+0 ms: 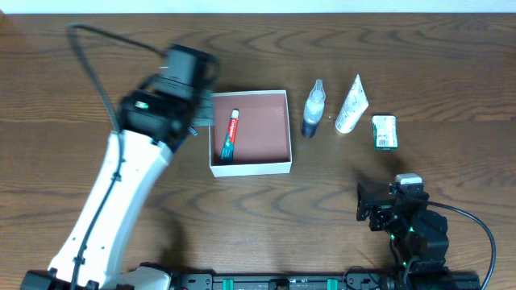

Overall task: Pack container
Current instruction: 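Move left gripper back and grasp the green toothbrush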

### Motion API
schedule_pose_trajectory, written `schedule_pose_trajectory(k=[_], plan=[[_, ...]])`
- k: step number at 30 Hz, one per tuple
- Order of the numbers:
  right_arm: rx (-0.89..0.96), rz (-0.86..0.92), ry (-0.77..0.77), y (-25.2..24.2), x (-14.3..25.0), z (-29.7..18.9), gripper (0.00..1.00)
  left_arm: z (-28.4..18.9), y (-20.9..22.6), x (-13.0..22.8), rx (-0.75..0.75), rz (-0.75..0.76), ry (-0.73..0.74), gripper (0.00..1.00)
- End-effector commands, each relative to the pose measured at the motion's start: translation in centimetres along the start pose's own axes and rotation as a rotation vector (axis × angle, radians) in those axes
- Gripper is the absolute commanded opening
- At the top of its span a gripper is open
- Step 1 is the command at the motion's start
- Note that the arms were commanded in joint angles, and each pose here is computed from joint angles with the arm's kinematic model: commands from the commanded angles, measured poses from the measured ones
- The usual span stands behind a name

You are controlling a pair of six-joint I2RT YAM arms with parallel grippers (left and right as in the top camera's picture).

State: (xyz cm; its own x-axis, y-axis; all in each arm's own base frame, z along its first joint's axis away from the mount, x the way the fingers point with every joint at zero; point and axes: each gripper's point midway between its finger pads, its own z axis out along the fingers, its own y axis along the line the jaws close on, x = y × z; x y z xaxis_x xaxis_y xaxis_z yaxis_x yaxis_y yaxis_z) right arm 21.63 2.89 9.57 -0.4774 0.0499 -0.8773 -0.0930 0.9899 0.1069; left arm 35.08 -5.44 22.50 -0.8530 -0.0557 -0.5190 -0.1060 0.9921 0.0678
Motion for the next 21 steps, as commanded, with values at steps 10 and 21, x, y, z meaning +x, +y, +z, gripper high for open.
schedule_pose_trajectory(k=[10,21], plan=[[0.017,-0.012,-0.004,-0.4,0.0,0.0,0.99,12.7,7.2,5.6,0.023,0.049,0.420,0.49],[0.017,-0.012,-0.004,-0.4,0.0,0.0,0.99,19.2,10.6,9.6,0.012,0.011,0.591,0.48]])
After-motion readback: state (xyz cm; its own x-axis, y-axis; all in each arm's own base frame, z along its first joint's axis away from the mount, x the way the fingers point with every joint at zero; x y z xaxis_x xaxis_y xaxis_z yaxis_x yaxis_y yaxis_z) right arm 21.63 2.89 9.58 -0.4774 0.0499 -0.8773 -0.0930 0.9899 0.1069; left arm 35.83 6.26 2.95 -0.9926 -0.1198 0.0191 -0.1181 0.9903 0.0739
